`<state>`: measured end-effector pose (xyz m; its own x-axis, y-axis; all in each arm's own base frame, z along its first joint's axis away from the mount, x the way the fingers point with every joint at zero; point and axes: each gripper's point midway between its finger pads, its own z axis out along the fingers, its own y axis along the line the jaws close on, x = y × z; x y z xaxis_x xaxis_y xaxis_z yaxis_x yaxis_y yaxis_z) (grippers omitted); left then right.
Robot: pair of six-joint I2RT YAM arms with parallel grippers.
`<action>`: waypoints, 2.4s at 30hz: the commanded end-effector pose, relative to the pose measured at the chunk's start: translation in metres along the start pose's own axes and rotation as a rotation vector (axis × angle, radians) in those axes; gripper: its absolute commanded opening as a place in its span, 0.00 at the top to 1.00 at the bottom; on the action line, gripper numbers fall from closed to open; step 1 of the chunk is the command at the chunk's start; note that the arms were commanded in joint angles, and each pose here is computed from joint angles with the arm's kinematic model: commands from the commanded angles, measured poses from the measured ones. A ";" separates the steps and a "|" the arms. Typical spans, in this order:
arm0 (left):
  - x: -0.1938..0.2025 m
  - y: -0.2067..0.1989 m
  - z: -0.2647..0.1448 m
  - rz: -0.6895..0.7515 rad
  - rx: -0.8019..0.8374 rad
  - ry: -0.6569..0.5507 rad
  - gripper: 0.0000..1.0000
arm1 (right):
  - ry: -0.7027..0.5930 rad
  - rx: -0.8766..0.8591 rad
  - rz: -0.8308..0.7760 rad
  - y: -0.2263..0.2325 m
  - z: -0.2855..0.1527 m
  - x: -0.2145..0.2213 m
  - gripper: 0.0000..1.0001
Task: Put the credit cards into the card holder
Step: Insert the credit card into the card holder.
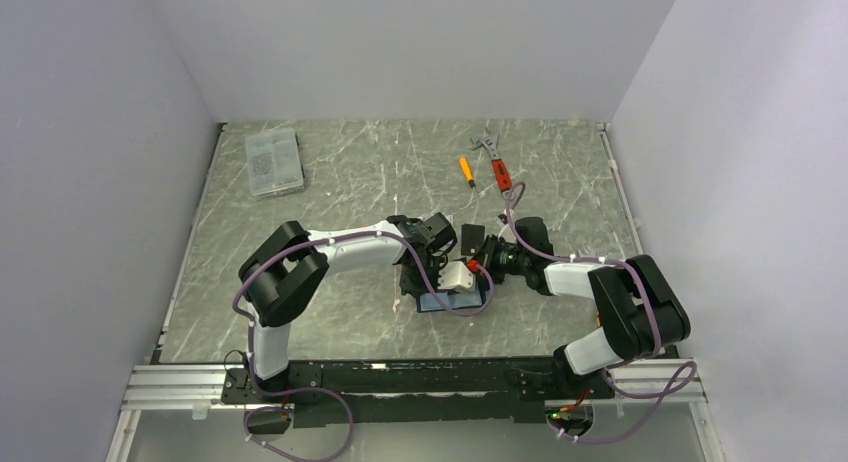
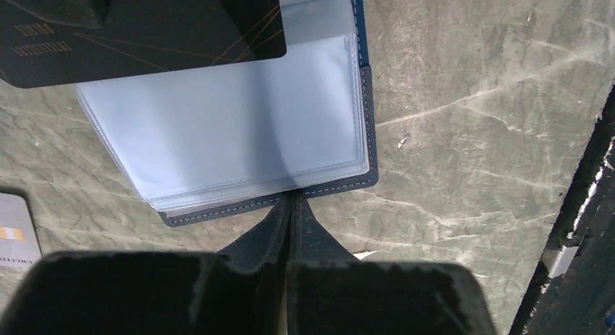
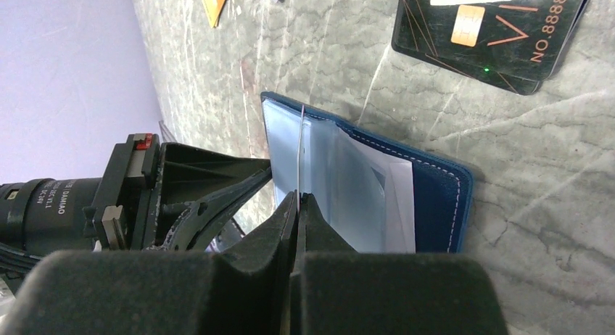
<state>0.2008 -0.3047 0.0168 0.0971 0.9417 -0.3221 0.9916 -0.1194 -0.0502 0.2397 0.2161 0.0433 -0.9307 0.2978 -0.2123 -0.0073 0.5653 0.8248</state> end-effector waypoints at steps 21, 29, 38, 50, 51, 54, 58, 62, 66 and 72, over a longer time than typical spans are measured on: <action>0.015 -0.027 0.021 -0.021 0.107 0.057 0.98 | -0.020 0.005 -0.025 -0.008 0.005 -0.002 1.00; 0.014 -0.027 0.022 -0.019 0.109 0.059 0.99 | -0.009 -0.010 -0.010 -0.009 0.006 0.002 1.00; 0.011 -0.027 0.022 -0.015 0.107 0.058 1.00 | 0.008 -0.053 0.012 -0.006 0.003 0.012 1.00; 0.010 -0.028 0.022 -0.007 0.106 0.058 1.00 | 0.052 -0.094 0.027 -0.004 0.005 0.020 1.00; 0.009 -0.028 0.021 -0.005 0.102 0.057 1.00 | 0.056 -0.090 0.028 -0.005 0.006 0.021 1.00; 0.009 -0.028 0.021 -0.002 0.099 0.058 1.00 | 0.060 -0.066 0.033 -0.010 0.007 0.021 1.00; 0.008 -0.027 0.020 0.002 0.097 0.055 1.00 | 0.064 -0.045 0.034 -0.013 0.007 0.021 1.00; 0.008 -0.026 0.020 0.003 0.093 0.055 1.00 | 0.087 -0.044 0.032 -0.015 0.011 0.022 1.00; 0.007 -0.026 0.020 0.004 0.092 0.052 1.00 | 0.110 -0.061 0.013 -0.010 0.015 0.024 1.00; 0.005 -0.024 0.018 0.010 0.087 0.050 1.00 | 0.136 -0.016 -0.003 -0.017 0.018 0.029 1.00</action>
<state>0.2002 -0.3051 0.0175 0.1085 0.9459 -0.3057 0.9914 -0.1254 -0.0364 0.2226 0.2313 0.0258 -0.9666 0.2195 -0.1323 -0.0044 0.5018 0.8650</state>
